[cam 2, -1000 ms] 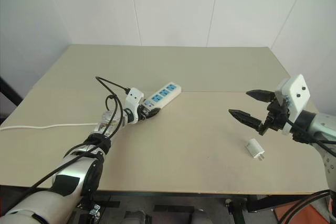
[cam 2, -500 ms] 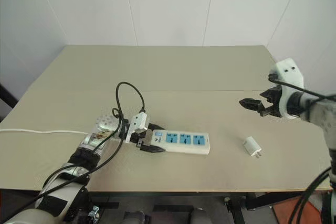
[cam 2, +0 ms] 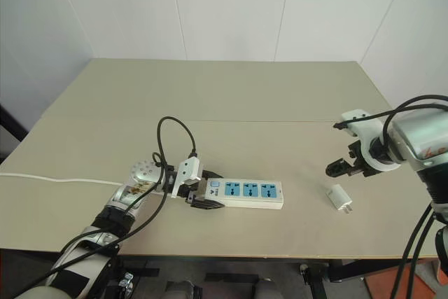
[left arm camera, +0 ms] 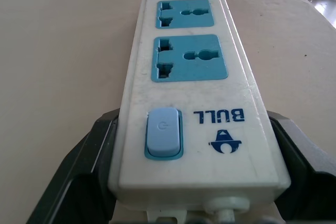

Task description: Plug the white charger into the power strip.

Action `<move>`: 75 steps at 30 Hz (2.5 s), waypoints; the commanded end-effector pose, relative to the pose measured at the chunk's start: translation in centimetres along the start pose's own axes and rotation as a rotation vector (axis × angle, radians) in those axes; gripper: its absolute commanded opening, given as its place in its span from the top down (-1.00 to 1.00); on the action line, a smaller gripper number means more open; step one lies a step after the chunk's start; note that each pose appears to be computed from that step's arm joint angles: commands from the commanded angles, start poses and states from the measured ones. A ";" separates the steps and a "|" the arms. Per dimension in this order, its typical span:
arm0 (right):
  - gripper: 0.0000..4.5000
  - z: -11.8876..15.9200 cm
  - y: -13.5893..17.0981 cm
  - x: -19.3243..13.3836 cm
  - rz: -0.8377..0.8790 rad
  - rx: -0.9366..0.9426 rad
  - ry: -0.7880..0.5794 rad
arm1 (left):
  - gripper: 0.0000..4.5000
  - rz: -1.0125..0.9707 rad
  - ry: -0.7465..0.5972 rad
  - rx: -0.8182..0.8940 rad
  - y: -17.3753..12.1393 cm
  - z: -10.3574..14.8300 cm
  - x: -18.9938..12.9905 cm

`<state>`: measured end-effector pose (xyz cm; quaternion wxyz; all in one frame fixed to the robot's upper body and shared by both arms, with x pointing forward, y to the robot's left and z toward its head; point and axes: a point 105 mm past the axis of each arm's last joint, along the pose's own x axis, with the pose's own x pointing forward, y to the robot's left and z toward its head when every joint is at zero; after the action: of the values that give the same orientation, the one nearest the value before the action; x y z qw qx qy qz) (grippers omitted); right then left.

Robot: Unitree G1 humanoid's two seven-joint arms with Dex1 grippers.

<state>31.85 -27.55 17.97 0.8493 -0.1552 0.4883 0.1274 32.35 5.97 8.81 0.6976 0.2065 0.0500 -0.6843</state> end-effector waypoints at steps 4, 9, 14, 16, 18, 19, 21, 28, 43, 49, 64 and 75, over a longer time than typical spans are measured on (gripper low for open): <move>-1.00 -0.4 0.1 0.5 0.013 -0.077 0.035 | -0.48 -0.024 0.004 -0.020 -1.2 0.0 0.8; -1.00 -1.6 0.1 1.8 0.019 -0.106 0.092 | -0.48 -0.019 0.010 -0.025 -1.4 -0.1 0.7; -1.00 -2.2 0.2 2.7 0.027 -0.118 0.117 | -0.48 -0.013 0.013 -0.029 -1.4 0.0 0.6; -1.00 -2.3 0.3 3.1 0.032 -0.118 0.122 | -0.48 -0.011 0.017 -0.031 -1.5 -0.1 0.4; -1.00 -2.4 0.3 3.5 0.036 -0.118 0.126 | -0.48 -0.009 0.020 -0.032 -1.5 -0.2 0.3; -1.00 -2.4 0.3 3.7 0.036 -0.118 0.129 | -0.48 -0.008 0.021 -0.033 -1.5 -0.2 0.3; -1.00 -2.5 0.4 3.9 0.040 -0.113 0.138 | -0.48 -0.008 0.020 -0.035 -1.6 -0.2 0.2; -0.83 -3.0 1.0 4.5 0.068 -0.119 0.164 | -0.48 0.000 0.024 -0.039 -1.7 -0.2 0.0; 0.51 -1.2 1.2 3.7 0.082 -0.150 0.053 | -0.48 0.007 0.032 -0.046 -1.5 -0.4 -0.2; 0.51 8.0 2.1 -1.2 0.187 -0.053 -0.577 | -0.48 0.006 0.042 -0.045 -1.2 -0.6 -0.3; 0.51 8.1 16.0 -1.4 0.716 -0.327 -1.255 | -0.48 0.007 0.062 -0.038 -0.2 -0.8 -1.0; 0.51 6.8 19.3 2.0 0.884 -0.517 -1.225 | -0.48 0.010 0.089 -0.027 -0.2 -1.1 -1.6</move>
<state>31.40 -7.41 16.11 0.7886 -0.0230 -0.0675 0.6108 32.19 7.12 8.83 0.6986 0.2126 0.0734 -0.6792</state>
